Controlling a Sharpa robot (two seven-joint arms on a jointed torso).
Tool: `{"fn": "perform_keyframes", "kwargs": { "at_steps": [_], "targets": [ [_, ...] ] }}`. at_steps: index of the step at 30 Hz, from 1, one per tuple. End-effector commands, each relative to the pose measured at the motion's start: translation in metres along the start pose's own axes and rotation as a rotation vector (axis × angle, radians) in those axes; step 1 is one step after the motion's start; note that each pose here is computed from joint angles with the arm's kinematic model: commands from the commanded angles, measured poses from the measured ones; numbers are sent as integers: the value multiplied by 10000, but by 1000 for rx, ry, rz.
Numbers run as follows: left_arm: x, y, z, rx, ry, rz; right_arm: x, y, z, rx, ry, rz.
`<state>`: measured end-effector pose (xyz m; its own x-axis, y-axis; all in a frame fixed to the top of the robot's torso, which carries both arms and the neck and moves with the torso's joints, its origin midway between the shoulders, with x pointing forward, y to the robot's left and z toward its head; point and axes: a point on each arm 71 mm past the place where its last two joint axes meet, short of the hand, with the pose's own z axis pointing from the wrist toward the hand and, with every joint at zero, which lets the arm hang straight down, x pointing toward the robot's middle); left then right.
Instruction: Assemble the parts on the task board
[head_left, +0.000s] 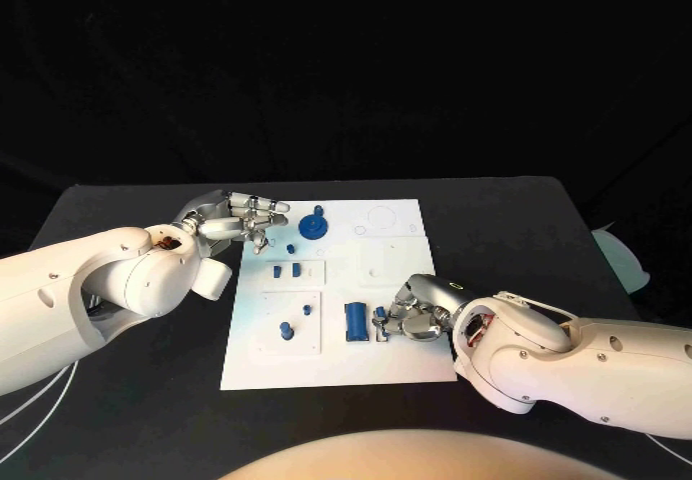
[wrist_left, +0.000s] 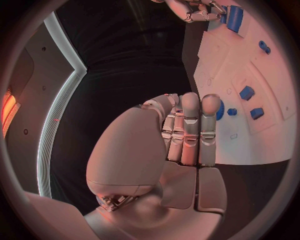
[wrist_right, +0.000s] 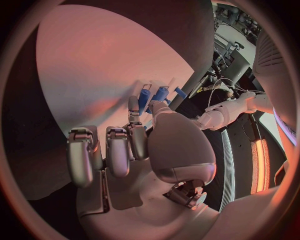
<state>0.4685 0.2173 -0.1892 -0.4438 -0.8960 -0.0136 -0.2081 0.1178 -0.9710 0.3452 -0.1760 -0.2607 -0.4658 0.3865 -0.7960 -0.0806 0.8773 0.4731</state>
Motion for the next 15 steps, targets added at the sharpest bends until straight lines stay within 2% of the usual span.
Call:
{"fn": "perform_keyframes", "kwargs": {
  "at_steps": [1,15],
  "targets": [
    [24,-11,3,6,20,1,6,24,-10,-20,-1,-24],
    [21,-9,2,5,19,1,26,38,-23,-29,26,-44]
  ]
}}
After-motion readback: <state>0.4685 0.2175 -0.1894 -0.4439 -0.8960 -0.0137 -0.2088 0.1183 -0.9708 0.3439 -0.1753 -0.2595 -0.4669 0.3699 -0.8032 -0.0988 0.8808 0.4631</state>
